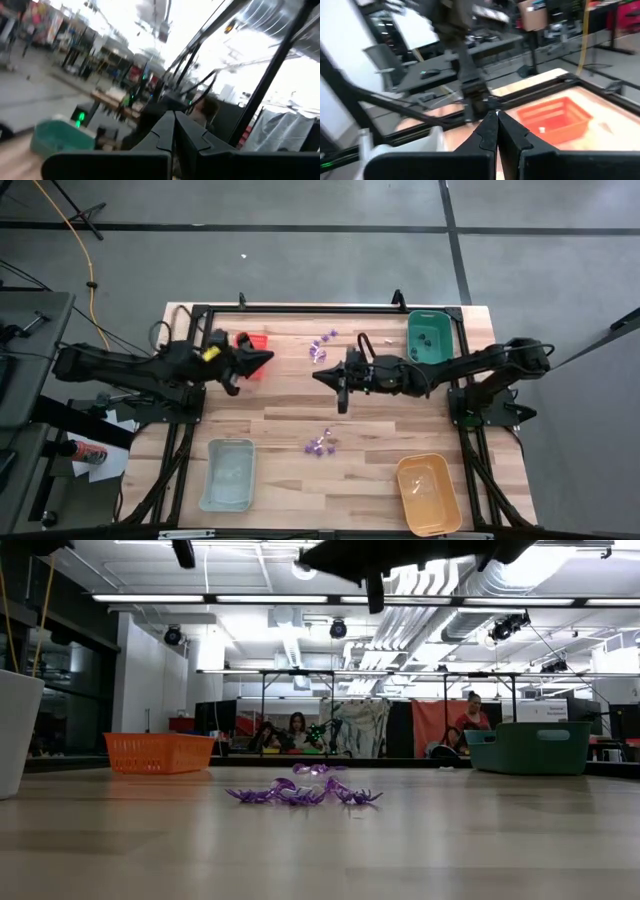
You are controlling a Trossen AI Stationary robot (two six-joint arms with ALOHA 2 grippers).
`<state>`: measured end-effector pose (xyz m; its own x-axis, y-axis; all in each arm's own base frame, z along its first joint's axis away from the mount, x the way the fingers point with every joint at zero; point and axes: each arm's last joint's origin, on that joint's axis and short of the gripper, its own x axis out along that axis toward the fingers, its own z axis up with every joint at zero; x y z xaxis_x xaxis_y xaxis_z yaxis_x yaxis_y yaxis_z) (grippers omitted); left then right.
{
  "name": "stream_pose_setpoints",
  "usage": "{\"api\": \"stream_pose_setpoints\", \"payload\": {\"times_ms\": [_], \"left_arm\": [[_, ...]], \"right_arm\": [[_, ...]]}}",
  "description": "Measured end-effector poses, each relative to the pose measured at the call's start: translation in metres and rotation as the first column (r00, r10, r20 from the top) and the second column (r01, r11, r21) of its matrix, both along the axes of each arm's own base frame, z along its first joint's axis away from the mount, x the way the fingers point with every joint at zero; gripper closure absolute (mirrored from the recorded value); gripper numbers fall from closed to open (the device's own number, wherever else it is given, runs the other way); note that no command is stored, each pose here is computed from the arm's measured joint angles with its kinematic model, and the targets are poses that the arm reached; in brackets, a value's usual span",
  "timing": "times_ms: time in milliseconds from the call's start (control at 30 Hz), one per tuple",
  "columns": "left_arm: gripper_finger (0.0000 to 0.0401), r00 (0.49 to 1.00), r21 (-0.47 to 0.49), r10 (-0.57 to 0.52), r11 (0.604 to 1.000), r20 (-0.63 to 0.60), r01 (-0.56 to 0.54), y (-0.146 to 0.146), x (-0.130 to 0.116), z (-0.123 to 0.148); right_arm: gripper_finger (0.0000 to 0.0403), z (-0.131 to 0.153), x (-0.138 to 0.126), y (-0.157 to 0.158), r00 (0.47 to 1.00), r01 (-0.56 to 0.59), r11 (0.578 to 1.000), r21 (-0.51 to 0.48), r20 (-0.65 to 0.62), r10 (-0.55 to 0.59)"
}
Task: Sort Halloween decoration
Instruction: Put the white bone toy into the orange bin
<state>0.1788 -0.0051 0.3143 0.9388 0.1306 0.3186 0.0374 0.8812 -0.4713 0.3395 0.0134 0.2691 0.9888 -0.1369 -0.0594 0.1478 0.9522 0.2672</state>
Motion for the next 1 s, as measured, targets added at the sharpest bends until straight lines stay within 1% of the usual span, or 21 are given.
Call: {"api": "stream_pose_setpoints", "payload": {"times_ms": [100, 233, 367, 567, 733, 800, 900, 1000], "left_arm": [[0.0401, 0.999, 0.028, 0.016, 0.999, 0.041, -0.017, 0.001, -0.009, 0.007], [0.0401, 0.995, 0.032, 0.034, 0.999, 0.092, -0.037, 0.002, -0.021, 0.014], [0.0401, 0.991, 0.022, 0.049, 0.998, 0.122, -0.052, 0.003, -0.028, 0.019], [0.0401, 0.989, 0.019, 0.052, 0.998, 0.137, -0.055, 0.003, -0.032, 0.021], [0.0401, 0.989, 0.019, 0.052, 0.998, 0.135, -0.055, 0.003, -0.032, 0.021], [0.0401, 0.99, 0.017, 0.051, 0.998, 0.135, -0.054, 0.003, -0.032, 0.02], [0.0401, 0.99, 0.016, 0.051, 0.998, 0.135, -0.053, 0.003, -0.032, 0.02], [0.0401, 0.99, 0.015, 0.044, 0.999, 0.135, -0.046, 0.003, -0.032, 0.02]], "right_arm": [[0.0403, -0.007, 0.011, -0.012, 0.999, 0.043, 0.999, -0.005, -0.017, -0.043], [0.0403, -0.013, 0.039, -0.028, 0.999, 0.036, 0.999, -0.024, -0.006, -0.036], [0.0403, -0.019, 0.079, -0.046, 1.0, 0.002, 0.999, -0.048, 0.003, -0.002], [0.0403, -0.031, 0.138, -0.076, 0.999, -0.008, 0.999, -0.045, 0.041, 0.01], [0.0403, -0.047, 0.178, -0.102, 0.998, 0.018, 1.0, 0.015, 0.067, -0.019], [0.0403, -0.054, 0.192, -0.11, 0.998, 0.002, 0.999, 0.04, 0.068, -0.005], [0.0403, -0.068, 0.208, -0.118, 0.999, -0.031, 0.996, 0.083, 0.042, 0.028], [0.0403, -0.081, 0.218, -0.122, 1.0, -0.028, 0.995, 0.095, -0.003, 0.028]]}}
